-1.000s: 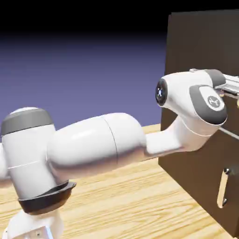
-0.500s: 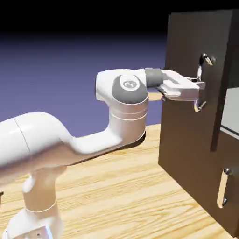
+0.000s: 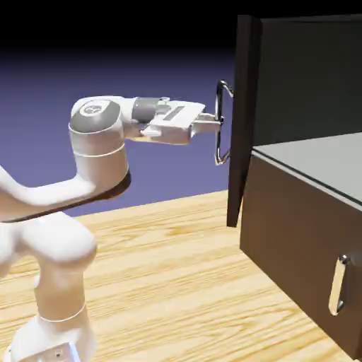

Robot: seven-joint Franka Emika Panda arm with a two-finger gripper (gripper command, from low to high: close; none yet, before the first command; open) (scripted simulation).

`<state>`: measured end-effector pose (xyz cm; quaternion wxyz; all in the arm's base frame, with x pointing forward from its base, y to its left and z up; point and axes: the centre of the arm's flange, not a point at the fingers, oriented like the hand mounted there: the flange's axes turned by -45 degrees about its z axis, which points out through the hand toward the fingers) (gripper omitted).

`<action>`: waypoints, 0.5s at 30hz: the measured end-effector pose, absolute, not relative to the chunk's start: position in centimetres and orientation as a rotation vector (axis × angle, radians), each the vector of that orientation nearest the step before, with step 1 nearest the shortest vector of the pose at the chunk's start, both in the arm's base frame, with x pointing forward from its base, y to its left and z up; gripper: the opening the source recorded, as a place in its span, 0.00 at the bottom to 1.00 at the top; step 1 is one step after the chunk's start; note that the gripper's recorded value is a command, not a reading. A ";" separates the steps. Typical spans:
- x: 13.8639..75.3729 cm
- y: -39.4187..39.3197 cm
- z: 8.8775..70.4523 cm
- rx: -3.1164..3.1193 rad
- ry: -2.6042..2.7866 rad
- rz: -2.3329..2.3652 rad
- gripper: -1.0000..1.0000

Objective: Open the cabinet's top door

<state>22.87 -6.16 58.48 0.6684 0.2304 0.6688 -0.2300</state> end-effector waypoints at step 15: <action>17.7 3.5 58.5 0.692 1.458 -0.692 0.00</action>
